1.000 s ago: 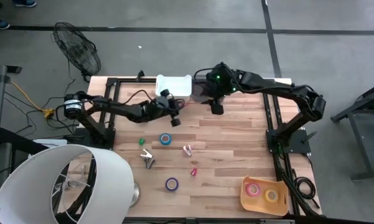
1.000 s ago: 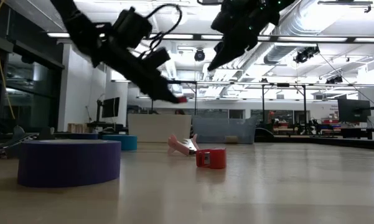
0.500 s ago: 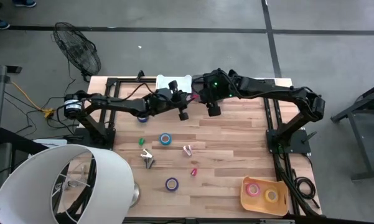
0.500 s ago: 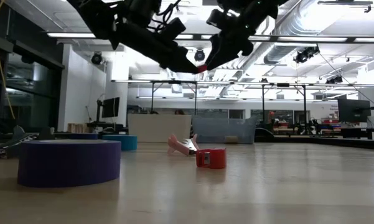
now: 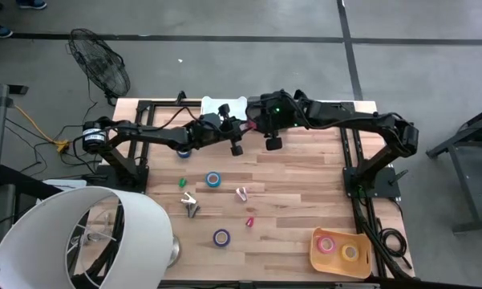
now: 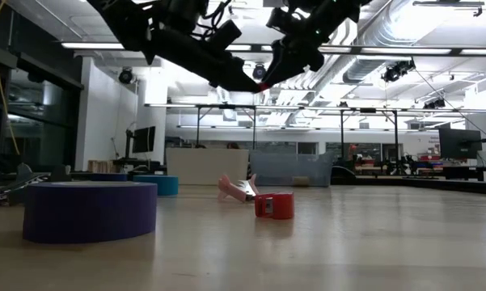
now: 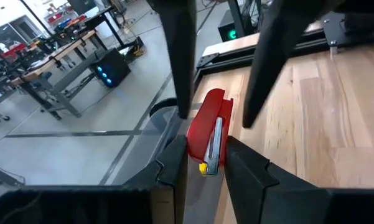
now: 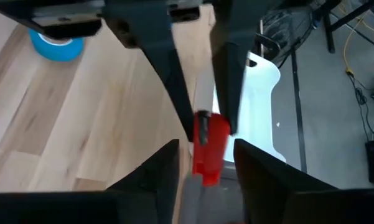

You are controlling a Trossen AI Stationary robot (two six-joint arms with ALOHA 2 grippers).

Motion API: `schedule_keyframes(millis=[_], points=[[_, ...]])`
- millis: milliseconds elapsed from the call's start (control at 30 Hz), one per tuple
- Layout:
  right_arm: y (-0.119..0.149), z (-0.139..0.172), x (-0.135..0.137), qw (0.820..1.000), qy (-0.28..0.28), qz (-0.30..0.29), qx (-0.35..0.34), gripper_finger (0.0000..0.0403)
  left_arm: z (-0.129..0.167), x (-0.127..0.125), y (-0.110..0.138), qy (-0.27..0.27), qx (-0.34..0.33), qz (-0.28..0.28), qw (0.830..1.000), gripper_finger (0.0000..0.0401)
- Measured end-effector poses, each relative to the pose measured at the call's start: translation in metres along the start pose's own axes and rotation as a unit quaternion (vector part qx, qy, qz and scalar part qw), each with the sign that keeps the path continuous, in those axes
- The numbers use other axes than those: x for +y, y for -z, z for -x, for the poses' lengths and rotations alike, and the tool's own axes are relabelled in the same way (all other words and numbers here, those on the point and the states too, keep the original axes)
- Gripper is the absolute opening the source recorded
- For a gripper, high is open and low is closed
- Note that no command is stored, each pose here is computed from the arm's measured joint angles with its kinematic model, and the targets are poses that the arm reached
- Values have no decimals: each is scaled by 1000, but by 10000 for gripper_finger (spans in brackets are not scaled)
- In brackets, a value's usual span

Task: Pick and place Stapler, Stapler remover, tape
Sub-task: Put the top red stapler into the black bin

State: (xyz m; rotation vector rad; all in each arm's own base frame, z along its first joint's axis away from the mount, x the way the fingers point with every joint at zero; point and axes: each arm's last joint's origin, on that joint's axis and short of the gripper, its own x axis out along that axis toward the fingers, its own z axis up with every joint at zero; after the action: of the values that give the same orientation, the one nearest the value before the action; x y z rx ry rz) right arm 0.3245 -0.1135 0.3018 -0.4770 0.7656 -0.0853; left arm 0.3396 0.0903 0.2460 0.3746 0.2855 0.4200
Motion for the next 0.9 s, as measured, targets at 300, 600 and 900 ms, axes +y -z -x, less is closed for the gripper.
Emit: schedule_keyframes(millis=[300,600,900], points=[[-2,0,3,1000,12,4,6,106,0,0,-1,5,-7,13,1000,82],[-2,0,3,1000,22,2,17,57,0,0,-1,10,-10,16,1000,82],[-2,0,4,1000,19,2,19,57,0,0,-1,12,-10,15,1000,87]])
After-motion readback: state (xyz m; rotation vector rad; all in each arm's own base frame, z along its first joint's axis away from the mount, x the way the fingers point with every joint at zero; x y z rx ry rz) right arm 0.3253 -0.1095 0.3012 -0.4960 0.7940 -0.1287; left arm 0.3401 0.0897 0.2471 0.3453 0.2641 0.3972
